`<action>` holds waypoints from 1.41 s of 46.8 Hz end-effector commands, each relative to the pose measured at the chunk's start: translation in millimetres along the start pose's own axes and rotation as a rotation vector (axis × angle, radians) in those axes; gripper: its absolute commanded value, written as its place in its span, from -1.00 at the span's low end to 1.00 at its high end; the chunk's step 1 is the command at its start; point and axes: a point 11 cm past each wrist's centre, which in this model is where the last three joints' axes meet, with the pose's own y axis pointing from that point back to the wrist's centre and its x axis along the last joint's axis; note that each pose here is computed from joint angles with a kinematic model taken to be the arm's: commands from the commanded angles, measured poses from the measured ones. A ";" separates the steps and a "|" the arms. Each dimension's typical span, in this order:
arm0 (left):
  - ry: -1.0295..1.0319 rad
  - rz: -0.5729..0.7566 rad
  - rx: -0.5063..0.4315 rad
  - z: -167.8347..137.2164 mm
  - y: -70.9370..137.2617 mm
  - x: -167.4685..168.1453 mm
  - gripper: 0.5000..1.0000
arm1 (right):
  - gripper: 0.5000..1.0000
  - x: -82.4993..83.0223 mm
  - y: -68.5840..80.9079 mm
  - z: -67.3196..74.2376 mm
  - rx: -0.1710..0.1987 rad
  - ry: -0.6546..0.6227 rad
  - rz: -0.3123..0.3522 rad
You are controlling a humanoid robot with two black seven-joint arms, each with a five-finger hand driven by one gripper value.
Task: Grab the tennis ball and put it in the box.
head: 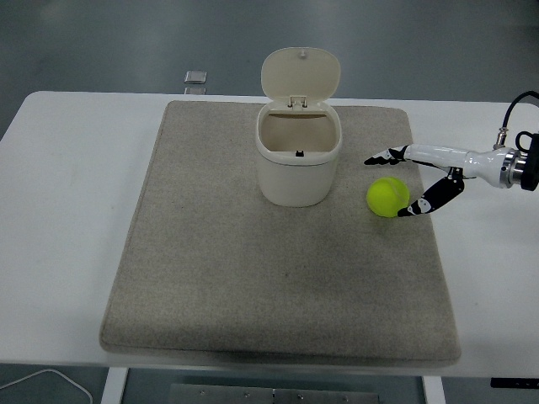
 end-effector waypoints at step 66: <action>-0.001 -0.002 0.000 0.0 0.0 -0.2 0.97 | -0.25 -15.8 -9.9 2.7 -0.005 0.068 -0.002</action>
